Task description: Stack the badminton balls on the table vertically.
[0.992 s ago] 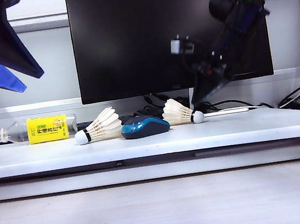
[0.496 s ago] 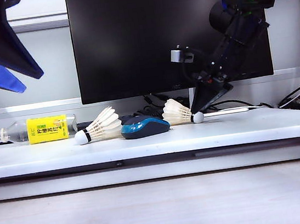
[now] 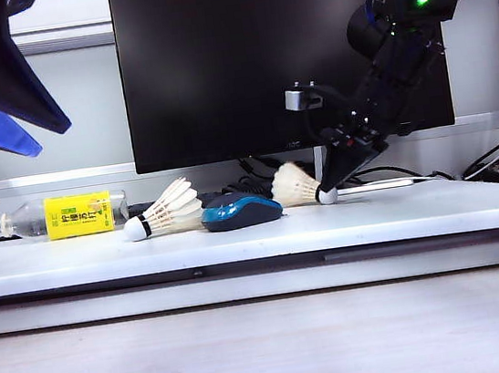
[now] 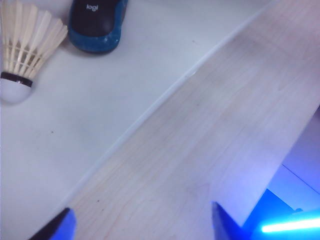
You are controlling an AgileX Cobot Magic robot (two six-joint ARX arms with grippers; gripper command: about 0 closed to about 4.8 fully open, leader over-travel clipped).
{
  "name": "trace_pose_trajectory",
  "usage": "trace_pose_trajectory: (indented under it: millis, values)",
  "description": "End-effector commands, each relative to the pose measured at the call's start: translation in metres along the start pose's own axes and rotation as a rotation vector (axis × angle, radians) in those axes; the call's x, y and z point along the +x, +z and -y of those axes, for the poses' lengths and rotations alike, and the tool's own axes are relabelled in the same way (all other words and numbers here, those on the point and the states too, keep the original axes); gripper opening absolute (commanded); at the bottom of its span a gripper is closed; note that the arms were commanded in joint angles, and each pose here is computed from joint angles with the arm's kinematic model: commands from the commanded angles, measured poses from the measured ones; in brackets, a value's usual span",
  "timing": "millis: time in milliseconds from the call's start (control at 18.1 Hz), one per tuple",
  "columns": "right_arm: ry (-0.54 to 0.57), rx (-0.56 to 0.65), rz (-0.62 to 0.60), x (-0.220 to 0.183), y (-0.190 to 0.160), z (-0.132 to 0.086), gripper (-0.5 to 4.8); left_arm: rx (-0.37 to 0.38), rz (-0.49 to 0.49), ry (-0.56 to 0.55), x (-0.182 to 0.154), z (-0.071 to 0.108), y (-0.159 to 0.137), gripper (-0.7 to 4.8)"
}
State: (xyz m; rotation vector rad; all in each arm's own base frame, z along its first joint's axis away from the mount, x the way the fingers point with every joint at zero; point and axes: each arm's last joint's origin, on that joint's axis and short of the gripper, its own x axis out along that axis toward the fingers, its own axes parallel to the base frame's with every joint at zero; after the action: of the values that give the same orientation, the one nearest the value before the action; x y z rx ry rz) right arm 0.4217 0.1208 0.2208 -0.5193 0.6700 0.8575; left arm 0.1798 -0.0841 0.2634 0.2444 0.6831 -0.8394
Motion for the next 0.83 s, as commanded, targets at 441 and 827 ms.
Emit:
trace_pose_trajectory:
  millis: [441, 827]
  values:
    - [-0.034, 0.003, 0.003, 0.013, -0.004, 0.004, 1.8, 0.002, -0.007, -0.006, -0.001, 0.001, 0.001, 3.64]
    - [-0.045, 0.046, 0.021, 0.022, -0.006, 0.007, 1.79, -0.003, -0.031, 0.031, -0.001, 0.0, -0.001, 3.64]
